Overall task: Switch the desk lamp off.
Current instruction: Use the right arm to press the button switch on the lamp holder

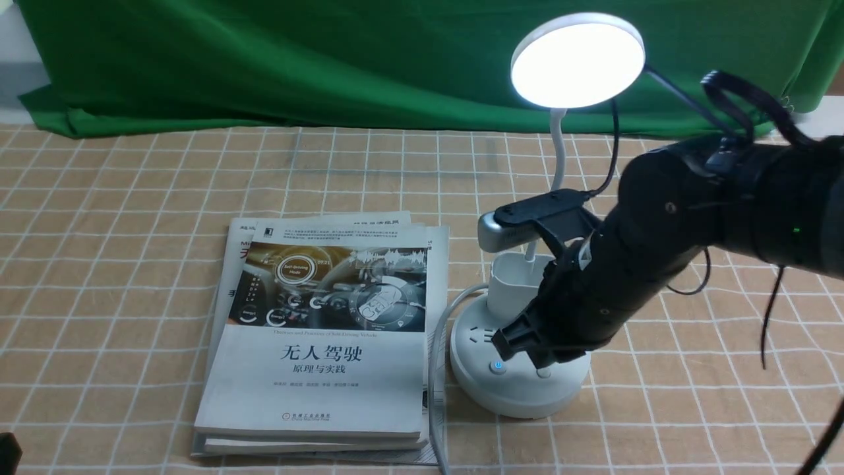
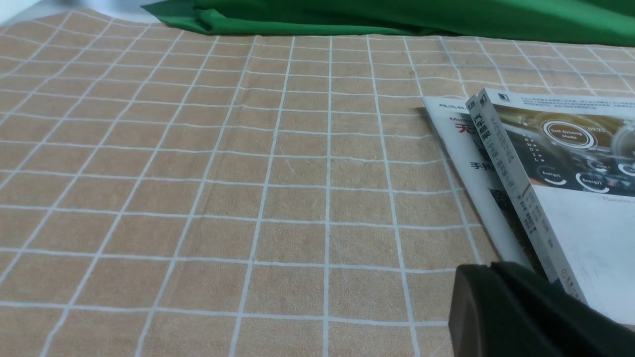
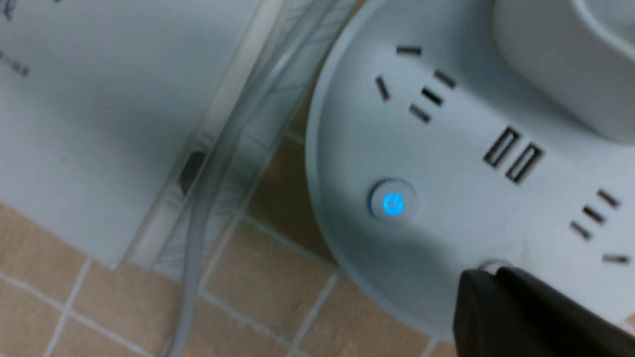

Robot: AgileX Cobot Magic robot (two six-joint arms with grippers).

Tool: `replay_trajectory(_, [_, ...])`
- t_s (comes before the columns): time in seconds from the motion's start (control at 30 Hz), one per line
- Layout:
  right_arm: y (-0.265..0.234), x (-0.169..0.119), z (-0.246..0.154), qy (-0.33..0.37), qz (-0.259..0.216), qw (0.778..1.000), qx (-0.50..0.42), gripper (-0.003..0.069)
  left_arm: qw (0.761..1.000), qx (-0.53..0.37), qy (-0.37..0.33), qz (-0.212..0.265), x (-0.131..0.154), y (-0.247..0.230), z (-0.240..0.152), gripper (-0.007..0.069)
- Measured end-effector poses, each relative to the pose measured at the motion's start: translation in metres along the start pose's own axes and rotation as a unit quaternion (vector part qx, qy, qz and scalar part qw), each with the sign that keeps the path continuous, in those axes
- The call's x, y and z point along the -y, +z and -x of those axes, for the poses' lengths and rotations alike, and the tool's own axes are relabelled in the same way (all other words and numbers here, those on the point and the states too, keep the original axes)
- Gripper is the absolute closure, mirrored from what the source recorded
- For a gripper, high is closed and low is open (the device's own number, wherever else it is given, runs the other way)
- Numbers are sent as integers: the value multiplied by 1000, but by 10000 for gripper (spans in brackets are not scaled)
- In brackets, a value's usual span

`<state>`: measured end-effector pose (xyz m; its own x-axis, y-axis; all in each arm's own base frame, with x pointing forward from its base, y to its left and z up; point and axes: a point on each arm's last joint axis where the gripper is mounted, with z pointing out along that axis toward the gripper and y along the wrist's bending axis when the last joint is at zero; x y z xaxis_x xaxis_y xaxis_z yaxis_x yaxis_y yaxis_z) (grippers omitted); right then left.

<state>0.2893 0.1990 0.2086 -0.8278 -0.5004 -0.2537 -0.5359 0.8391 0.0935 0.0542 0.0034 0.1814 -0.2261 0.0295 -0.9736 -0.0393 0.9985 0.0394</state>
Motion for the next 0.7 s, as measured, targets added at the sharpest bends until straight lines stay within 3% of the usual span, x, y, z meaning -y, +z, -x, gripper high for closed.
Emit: replay_trajectory(0.7, [17,9,0,19,-16,999,-21,627,1000,0,0,0,0,0,0,621])
